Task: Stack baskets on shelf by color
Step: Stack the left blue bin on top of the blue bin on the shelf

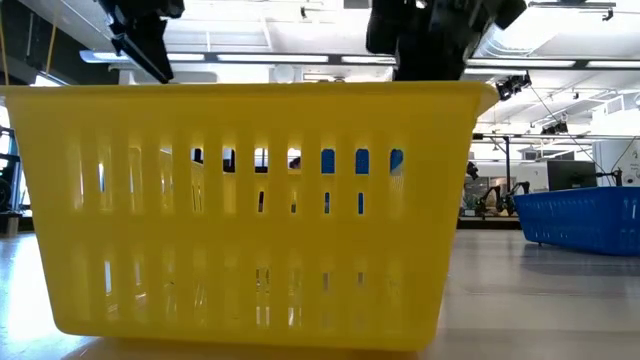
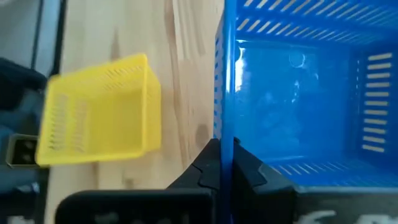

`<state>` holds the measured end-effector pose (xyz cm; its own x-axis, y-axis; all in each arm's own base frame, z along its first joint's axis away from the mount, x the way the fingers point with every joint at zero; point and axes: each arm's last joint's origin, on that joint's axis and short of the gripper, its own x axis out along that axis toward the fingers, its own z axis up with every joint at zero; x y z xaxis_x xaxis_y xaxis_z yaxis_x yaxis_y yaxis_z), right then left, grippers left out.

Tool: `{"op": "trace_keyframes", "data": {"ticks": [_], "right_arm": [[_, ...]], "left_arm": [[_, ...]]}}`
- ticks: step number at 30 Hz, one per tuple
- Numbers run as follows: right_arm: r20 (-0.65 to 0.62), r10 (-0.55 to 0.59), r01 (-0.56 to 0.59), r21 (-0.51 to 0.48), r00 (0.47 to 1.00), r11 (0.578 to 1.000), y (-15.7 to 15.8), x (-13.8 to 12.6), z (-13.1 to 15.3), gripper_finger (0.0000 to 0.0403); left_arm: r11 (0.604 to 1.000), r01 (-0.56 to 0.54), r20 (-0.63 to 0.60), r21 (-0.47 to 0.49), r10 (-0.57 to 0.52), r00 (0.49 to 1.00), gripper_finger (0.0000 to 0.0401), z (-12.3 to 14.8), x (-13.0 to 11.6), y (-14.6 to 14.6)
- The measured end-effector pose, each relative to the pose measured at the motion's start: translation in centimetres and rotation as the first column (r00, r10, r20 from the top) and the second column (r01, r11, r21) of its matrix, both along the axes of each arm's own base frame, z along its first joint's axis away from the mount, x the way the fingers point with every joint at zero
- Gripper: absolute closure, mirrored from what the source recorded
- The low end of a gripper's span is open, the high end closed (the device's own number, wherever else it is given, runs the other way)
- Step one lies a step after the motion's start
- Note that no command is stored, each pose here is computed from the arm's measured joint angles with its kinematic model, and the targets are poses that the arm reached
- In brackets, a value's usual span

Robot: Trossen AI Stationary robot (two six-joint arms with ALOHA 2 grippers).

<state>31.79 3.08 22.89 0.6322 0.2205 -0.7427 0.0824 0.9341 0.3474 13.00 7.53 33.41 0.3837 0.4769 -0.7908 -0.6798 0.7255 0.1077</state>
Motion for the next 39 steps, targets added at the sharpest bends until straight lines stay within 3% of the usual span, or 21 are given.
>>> {"op": "trace_keyframes", "data": {"ticks": [11, 18, 23, 28, 32, 35, 39], "right_arm": [[0.151, -0.081, 0.079, 0.017, 0.985, 0.997, -2.0, -1.8, 4.1, 0.0403], [0.284, -0.071, 0.122, -0.166, 0.956, 0.979, -5.0, -3.7, 6.9, 0.0403], [0.319, -0.034, 0.156, -0.365, 0.947, 0.918, -7.3, -5.3, 8.3, 0.0403], [0.24, 0.006, 0.135, -0.566, 0.971, 0.813, -9.3, -6.6, 8.4, 0.0403], [0.09, 0.02, 0.045, -0.659, 0.996, 0.751, -10.6, -7.1, 7.3, 0.0403], [-0.009, 0.017, -0.018, -0.679, 1.0, 0.734, -11.5, -7.3, 6.3, 0.0403], [-0.036, 0.007, -0.029, -0.669, 0.999, 0.742, -12.3, -6.9, 5.6, 0.0403]], "left_arm": [[0.979, 0.144, 0.004, 0.141, -0.146, 0.989, 0.0229, 0.8, 0.8, 0.4], [0.971, 0.095, 0.026, 0.219, -0.103, 0.994, 0.0229, 1.2, 1.1, 0.8], [0.97, 0.033, 0.039, 0.242, -0.044, 0.998, 0.0229, 1.4, 1.1, 0.9], [0.973, 0.001, 0.06, 0.231, -0.015, 0.998, 0.0229, 1.3, 1.1, 1.0], [0.977, -0.034, 0.089, 0.211, 0.016, 0.996, 0.0229, 1.3, 1.1, 1.0], [0.977, -0.035, 0.09, 0.21, 0.016, 0.996, 0.0229, 1.3, 1.1, 1.0], [0.976, -0.042, 0.09, 0.213, 0.024, 0.996, 0.0229, 1.4, 1.0, 1.0]]}}
